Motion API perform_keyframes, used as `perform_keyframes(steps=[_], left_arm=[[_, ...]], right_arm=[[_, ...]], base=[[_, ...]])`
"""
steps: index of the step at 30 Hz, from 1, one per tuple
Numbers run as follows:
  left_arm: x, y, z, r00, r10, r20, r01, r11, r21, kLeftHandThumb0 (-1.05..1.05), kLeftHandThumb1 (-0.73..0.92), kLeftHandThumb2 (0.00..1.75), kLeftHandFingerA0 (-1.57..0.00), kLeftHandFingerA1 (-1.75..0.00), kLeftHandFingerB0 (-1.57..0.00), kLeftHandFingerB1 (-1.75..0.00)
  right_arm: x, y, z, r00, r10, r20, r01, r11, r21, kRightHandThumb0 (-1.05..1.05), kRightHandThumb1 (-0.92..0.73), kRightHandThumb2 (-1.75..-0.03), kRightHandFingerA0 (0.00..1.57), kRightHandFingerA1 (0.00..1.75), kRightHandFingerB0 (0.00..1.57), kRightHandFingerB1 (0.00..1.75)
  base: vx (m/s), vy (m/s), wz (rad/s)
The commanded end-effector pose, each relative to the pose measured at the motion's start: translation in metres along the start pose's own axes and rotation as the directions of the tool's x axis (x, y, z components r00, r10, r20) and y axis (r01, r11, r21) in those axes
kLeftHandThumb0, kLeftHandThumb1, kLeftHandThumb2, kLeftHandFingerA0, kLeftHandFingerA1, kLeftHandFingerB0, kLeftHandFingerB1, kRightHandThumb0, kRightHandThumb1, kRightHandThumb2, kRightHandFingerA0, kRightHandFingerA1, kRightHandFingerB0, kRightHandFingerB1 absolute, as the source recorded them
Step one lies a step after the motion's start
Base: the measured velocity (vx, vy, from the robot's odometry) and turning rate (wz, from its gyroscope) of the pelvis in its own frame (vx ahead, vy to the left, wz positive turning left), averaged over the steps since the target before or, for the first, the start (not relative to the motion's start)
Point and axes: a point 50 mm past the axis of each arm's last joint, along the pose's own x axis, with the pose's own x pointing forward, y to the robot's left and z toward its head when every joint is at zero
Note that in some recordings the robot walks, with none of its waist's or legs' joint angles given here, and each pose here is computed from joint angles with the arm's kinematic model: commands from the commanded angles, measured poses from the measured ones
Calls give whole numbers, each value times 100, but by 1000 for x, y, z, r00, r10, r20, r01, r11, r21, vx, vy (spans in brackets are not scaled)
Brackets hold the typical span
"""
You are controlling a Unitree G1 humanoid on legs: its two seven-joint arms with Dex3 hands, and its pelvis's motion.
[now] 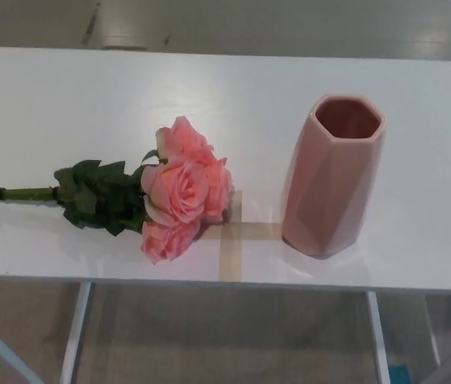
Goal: Use the left hand to pick up the rose and then lift and insert it into the pink vase.
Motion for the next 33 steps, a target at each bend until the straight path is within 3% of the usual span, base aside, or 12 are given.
perform_keyframes(steps=[1, 6, 13, 14, 18, 19, 21, 24, 25, 26, 28, 33], left_arm=[[-1, 4, -2, 1000, 15, 15, -15, 999, -28, -19, 60, 58, -59, -40, -44, -35], [-2, 5, -2, 999, 12, 30, -11, 1000, -24, -26, 56, 65, -53, -44, -40, -39], [-4, -2, 5, 989, -81, 127, 76, 996, 42, -19, 55, 56, -47, -38, -36, -33], [-10, -3, 13, 932, -311, 188, 287, 947, 144, -34, 44, 61, -30, -38, -24, -34], [-12, -3, 14, 920, -342, 193, 315, 936, 157, -34, 44, 61, -30, -38, -24, -34], [-21, 1, 31, 738, -665, 113, 627, 739, 246, -42, 41, 53, -32, -34, -31, -31], [-29, 3, 36, 637, -767, 74, 729, 631, 264, -44, 41, 53, -32, -34, -33, -32], [-30, 3, 37, 634, -770, 73, 732, 628, 263, -44, 41, 53, -32, -34, -33, -32], [-52, 6, 46, 471, -881, 45, 837, 463, 291, -50, 34, 66, -33, -44, -30, -39], [-57, 5, 48, 420, -907, 34, 860, 410, 306, -41, 40, 52, -36, -37, -32, -31], [-62, 4, 51, 374, -927, 23, 875, 361, 323, -41, 40, 52, -36, -37, -32, -31], [-98, -17, 72, 104, -993, -55, 878, 66, 473, -50, 37, 64, -27, -43, -18, -35]], right_arm=[[-1, -4, -3, 1000, -31, 4, 31, 999, 24, -16, -53, -53, 72, 51, 60, 46], [-1, -4, -4, 1000, -28, 6, 28, 999, 18, -16, -53, -53, 73, 52, 60, 46], [-1, -4, -3, 1000, -25, 6, 25, 999, 24, -16, -53, -53, 73, 52, 60, 46], [-1, -2, -5, 1000, -20, 4, 20, 1000, 17, -16, -52, -54, 72, 51, 60, 46], [-1, -2, -5, 1000, -19, 4, 19, 1000, 16, -16, -52, -54, 72, 51, 60, 46], [-1, -4, -4, 1000, -29, 2, 29, 1000, 2, -16, -52, -54, 72, 51, 60, 46], [-1, -4, -4, 999, -32, 2, 32, 999, -7, -16, -52, -54, 72, 51, 60, 46], [-1, -4, -4, 999, -32, 2, 32, 999, -8, -16, -52, -54, 72, 51, 60, 46], [-1, -3, -6, 999, -32, 1, 32, 999, -19, -16, -52, -54, 73, 51, 60, 46], [-1, -3, -7, 999, -32, -1, 32, 999, -23, -16, -52, -54, 74, 51, 60, 46], [-2, -3, -7, 999, -33, -3, 33, 999, -28, -16, -52, -54, 74, 51, 60, 46], [-2, -3, -8, 1000, -28, -4, 28, 999, -20, -16, -51, -54, 74, 52, 60, 47]], base=[[0, 0, 0], [0, 0, 0], [0, 0, 0], [0, 0, 0], [0, 0, 0], [0, 0, 0], [0, 0, 0], [0, 0, 0], [0, 0, 0], [0, 0, 0], [0, 0, 0], [0, 0, 0]])
